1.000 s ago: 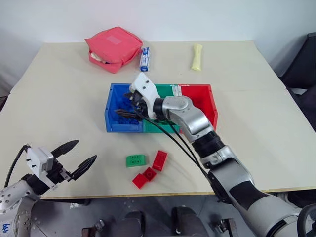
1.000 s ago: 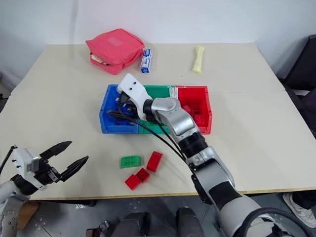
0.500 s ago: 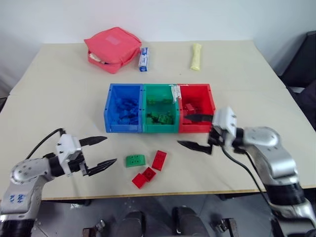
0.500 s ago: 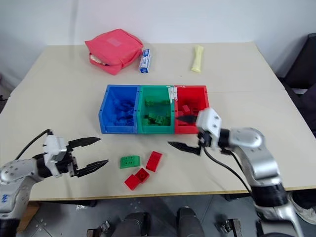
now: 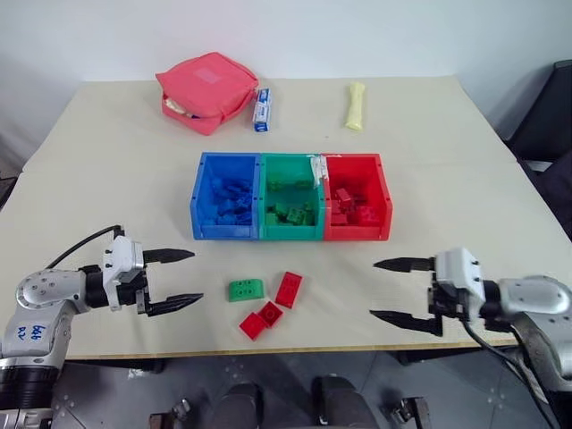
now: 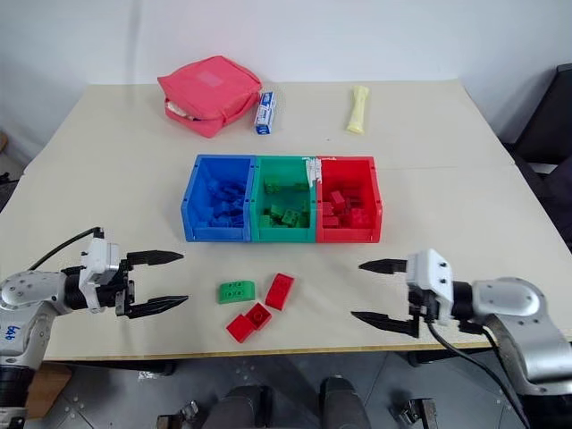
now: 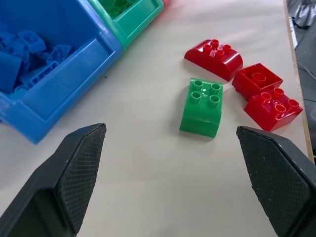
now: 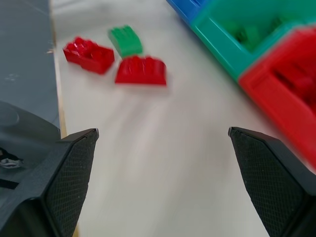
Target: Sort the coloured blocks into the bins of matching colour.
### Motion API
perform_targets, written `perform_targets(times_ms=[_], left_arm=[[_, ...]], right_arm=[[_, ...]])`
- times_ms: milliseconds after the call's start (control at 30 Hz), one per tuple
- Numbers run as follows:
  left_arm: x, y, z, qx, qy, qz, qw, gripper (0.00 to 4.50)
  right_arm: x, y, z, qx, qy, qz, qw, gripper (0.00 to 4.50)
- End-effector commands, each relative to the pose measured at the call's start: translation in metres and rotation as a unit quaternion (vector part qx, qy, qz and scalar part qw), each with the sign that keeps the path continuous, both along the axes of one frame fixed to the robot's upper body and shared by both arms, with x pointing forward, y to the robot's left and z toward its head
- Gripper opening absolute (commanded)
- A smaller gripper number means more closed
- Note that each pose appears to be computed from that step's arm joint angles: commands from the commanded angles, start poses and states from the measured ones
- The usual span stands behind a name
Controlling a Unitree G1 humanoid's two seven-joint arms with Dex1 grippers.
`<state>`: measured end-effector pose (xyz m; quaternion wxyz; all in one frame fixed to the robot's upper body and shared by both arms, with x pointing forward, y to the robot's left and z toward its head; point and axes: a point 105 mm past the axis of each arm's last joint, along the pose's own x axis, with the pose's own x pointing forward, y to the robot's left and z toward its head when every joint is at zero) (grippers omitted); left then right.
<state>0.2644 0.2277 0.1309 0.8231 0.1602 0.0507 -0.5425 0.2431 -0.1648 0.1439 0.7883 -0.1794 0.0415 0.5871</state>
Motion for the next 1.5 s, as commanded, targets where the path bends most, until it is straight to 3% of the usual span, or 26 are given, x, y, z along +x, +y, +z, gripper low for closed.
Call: perform_targets(times_ms=[33, 200, 367, 533, 1167, 1200, 1267, 1500], left_arm=[[-0.005, -0.008, 0.002, 0.005, -0.015, -0.025, 1.0, 4.5], [-0.016, -0.022, -0.002, 0.001, -0.005, -0.05, 0.999, 4.5], [-0.018, -0.026, 0.001, -0.005, -0.011, -0.045, 0.999, 4.5], [-0.025, -0.027, -0.002, -0.007, -0.005, -0.043, 0.999, 4.5], [-0.016, -0.031, 0.001, -0.008, -0.015, -0.044, 0.999, 4.5], [-0.017, -0.032, 0.002, -0.011, -0.016, -0.045, 0.999, 4.5], [-0.017, -0.034, 0.001, -0.014, -0.017, -0.046, 0.999, 4.5], [-0.014, -0.037, 0.001, -0.019, -0.02, -0.046, 0.999, 4.5]], right_arm=[[0.005, 0.03, -0.001, -0.013, 0.011, 0.051, 0.999, 4.42], [0.026, 0.075, -0.018, -0.058, 0.033, 0.109, 0.992, 4.42], [0.053, 0.106, -0.019, -0.033, 0.075, 0.071, 0.994, 4.42], [0.044, 0.125, -0.039, -0.066, 0.08, 0.103, 0.989, 4.42], [0.046, 0.119, -0.06, -0.125, 0.045, 0.128, 0.983, 4.42], [0.045, 0.117, -0.06, -0.127, 0.043, 0.129, 0.982, 4.02], [0.043, 0.115, -0.061, -0.127, 0.042, 0.13, 0.982, 3.65], [0.05, 0.105, -0.047, -0.103, 0.025, 0.098, 0.99, 3.6]])
